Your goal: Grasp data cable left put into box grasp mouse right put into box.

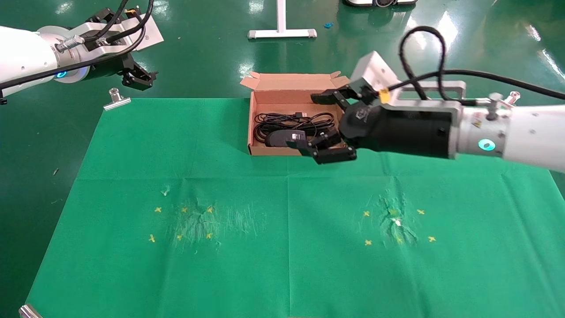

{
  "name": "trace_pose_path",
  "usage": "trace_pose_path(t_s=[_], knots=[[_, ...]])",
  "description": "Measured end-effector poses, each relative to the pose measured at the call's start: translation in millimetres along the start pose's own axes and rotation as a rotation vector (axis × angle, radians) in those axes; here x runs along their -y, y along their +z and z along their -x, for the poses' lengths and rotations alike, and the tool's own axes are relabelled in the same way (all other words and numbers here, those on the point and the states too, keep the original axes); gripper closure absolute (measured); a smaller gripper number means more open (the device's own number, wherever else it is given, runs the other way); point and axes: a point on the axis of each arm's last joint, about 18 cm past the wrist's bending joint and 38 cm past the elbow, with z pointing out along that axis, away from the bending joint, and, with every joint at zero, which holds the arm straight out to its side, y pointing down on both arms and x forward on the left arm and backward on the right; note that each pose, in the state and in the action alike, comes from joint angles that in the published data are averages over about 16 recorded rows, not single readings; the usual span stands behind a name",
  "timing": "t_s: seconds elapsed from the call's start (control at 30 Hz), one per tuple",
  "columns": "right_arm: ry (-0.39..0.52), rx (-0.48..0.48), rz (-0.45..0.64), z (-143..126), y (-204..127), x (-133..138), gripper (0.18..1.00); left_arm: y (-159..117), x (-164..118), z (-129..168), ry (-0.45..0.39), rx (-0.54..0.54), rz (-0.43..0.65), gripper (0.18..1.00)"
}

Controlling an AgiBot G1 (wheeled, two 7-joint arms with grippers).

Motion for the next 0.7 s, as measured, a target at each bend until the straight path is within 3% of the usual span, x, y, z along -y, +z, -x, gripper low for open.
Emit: trace_pose_path(t_s=[0.33, 0.7], knots=[[0.034, 0.076, -0.08, 26.9, -36.0, -5.7, 0.197, -0.2, -8.3, -20.2, -0.059, -0.078, -0.009, 0.184], [0.051, 0.164, -0.165, 58.4, -77.0, -4.3, 0.178, -11.4, -24.8, -79.0, -0.226, -0.319, -0.073, 0.184]])
